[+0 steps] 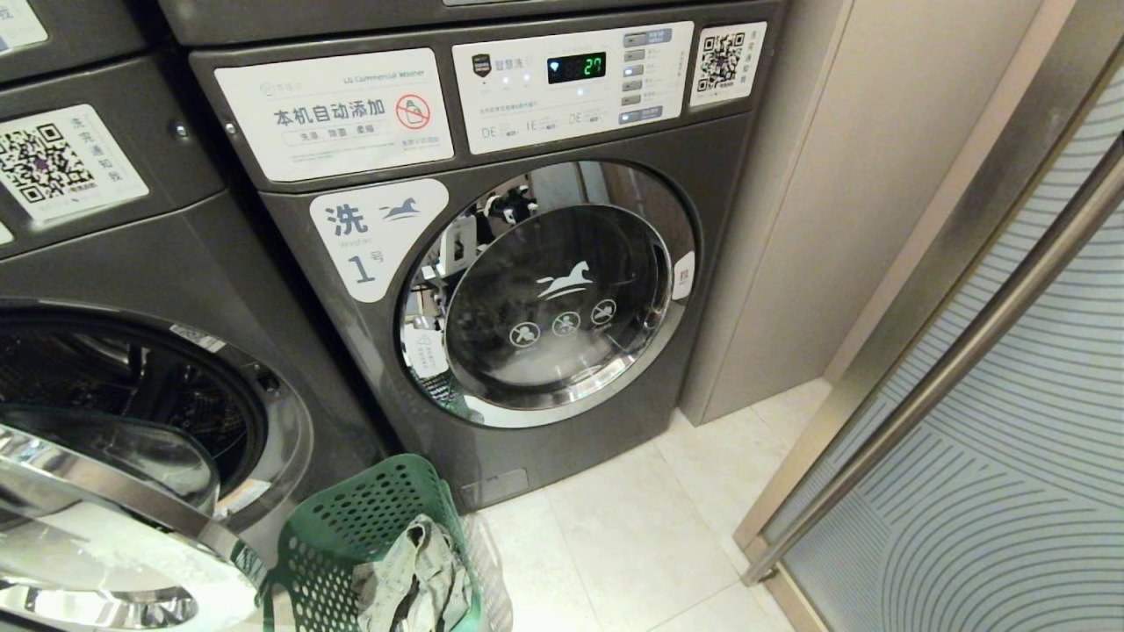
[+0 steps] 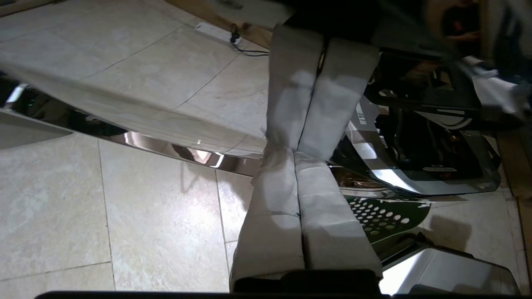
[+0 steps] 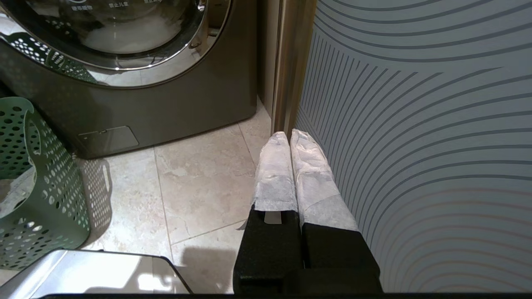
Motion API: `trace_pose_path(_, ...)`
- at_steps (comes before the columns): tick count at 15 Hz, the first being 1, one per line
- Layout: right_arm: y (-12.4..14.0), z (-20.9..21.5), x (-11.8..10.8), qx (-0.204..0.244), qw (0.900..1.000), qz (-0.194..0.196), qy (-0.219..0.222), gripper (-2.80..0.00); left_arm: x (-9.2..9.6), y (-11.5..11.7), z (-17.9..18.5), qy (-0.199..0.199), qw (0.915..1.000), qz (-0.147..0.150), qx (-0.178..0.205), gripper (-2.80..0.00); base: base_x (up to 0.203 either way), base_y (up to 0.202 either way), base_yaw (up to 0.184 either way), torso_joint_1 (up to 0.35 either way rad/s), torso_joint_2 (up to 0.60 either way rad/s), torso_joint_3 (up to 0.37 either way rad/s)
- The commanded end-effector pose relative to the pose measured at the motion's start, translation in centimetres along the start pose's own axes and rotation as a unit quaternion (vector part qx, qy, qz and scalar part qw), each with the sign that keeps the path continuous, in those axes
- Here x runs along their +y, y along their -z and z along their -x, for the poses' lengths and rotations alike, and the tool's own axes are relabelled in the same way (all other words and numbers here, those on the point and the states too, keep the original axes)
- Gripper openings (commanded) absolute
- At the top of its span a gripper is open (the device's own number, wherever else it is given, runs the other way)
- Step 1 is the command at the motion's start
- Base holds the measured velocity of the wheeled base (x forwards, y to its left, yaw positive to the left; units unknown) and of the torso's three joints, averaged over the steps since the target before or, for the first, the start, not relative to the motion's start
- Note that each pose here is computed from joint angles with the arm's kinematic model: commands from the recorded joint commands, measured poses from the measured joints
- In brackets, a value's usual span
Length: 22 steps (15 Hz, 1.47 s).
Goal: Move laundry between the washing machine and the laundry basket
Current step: Close the washing machine door with the left hand
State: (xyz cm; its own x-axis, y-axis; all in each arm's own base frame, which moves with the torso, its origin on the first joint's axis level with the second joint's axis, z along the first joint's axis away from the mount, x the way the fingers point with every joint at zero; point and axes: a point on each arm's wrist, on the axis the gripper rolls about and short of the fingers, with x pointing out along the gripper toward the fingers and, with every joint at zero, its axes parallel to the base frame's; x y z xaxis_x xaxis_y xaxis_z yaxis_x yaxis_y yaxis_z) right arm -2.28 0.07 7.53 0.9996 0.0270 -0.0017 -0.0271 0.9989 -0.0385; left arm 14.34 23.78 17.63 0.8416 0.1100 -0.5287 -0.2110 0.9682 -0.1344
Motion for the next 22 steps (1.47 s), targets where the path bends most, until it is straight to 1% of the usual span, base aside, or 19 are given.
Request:
trace_pose_path(1, 0.0, 0.0, 0.0, 0.001, 1.0, 0.0, 0.0, -2.8, -1.9, 0.4, -0.6, 0.029, 0.9992, -0.025, 0.006, -2.8, 0.0, 0.0, 0.0, 0.0, 0.0, 0.0)
trace_pose_path(2, 0.0, 0.0, 0.0, 0.0, 1.0, 0.001, 0.0, -2.8, -2.6, 1.0, -0.9, 0.044, 0.9978, -0.048, 0.012, -2.8, 0.0, 0.0, 0.0, 0.0, 0.0, 0.0)
trace_pose_path(3, 0.0, 0.0, 0.0, 0.0, 1.0, 0.0, 0.0, -2.8, -3.3, 1.6, -1.2, 0.056, 0.9952, -0.078, 0.018, -2.8, 0.0, 0.0, 0.0, 0.0, 0.0, 0.0)
trace_pose_path(5, 0.0, 0.0, 0.0, 0.0, 1.0, 0.001, 0.0, -2.8, -4.6, 2.9, -1.4, 0.085, 0.9874, -0.131, 0.025, -2.8, 0.0, 0.0, 0.0, 0.0, 0.0, 0.0)
trace_pose_path(7, 0.0, 0.0, 0.0, 0.0, 1.0, 0.001, 0.0, -2.8, -5.6, 4.0, -1.4, 0.107, 0.9797, -0.167, 0.028, -2.8, 0.0, 0.0, 0.0, 0.0, 0.0, 0.0)
trace_pose_path(9, 0.0, 0.0, 0.0, 0.0, 1.0, 0.001, 0.0, -2.8, -6.5, 4.5, -1.7, 0.13, 0.9724, -0.192, 0.026, -2.8, 0.0, 0.0, 0.0, 0.0, 0.0, 0.0)
trace_pose_path(12, 0.0, 0.0, 0.0, 0.0, 1.0, 0.001, 0.0, -2.8, -7.7, 4.7, -2.4, 0.155, 0.9624, -0.222, 0.02, -2.8, 0.0, 0.0, 0.0, 0.0, 0.0, 0.0)
trace_pose_path(16, 0.0, 0.0, 0.0, 0.0, 1.0, 0.0, 0.0, -2.8, -8.8, 4.6, -3.5, 0.184, 0.9529, -0.24, 0.024, -2.8, 0.0, 0.0, 0.0, 0.0, 0.0, 0.0)
trace_pose_path(19, 0.0, 0.0, 0.0, 0.0, 1.0, 0.001, 0.0, -2.8, -9.2, 4.6, -4.3, 0.198, 0.9487, -0.245, 0.029, -2.8, 0.0, 0.0, 0.0, 0.0, 0.0, 0.0)
trace_pose_path(22, 0.0, 0.0, 0.0, 0.0, 1.0, 0.0, 0.0, -2.8, -8.8, 4.5, -6.1, 0.194, 0.9438, -0.267, 0.025, -2.8, 0.0, 0.0, 0.0, 0.0, 0.0, 0.0)
